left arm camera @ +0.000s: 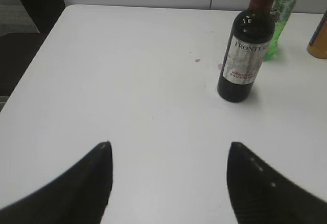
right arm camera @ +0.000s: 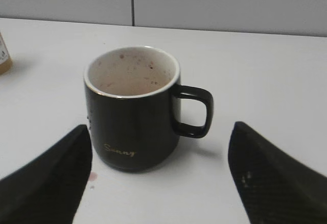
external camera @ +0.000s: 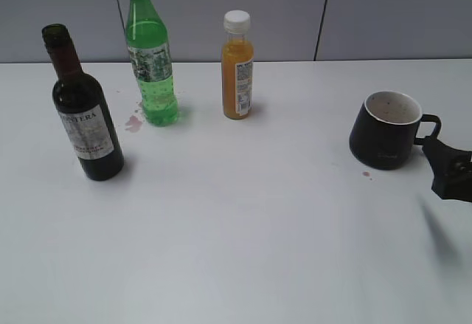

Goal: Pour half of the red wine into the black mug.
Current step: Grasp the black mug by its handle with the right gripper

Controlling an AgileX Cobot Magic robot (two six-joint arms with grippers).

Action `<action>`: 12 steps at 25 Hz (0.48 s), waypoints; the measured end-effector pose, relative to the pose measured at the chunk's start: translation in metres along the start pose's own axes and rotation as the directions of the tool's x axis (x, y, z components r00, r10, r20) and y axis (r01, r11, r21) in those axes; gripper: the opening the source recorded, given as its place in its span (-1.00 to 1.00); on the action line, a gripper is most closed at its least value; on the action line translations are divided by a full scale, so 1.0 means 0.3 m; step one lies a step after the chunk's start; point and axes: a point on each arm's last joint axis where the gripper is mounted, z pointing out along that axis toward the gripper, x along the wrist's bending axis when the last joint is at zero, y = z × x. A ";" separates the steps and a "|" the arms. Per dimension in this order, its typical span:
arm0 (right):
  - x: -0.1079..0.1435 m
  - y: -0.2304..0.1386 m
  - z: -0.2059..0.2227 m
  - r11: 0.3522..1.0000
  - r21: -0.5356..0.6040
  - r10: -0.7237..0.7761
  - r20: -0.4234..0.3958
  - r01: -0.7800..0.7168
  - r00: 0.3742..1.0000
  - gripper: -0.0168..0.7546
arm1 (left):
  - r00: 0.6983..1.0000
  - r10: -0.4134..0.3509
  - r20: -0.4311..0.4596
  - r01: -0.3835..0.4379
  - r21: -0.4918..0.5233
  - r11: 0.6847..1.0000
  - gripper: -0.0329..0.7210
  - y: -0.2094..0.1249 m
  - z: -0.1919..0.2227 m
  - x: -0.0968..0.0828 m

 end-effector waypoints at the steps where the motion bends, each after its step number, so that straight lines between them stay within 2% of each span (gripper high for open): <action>1: -0.018 -0.003 -0.001 1.000 0.004 -0.003 0.007 0.003 1.000 0.70 | 1.000 0.000 0.000 0.000 0.000 1.000 0.46 0.000 0.000 0.000; 12: -0.128 -0.013 0.046 1.000 0.010 -0.006 -0.032 0.006 0.999 0.73 | 1.000 0.000 0.000 0.000 0.000 1.000 0.46 0.000 0.000 0.000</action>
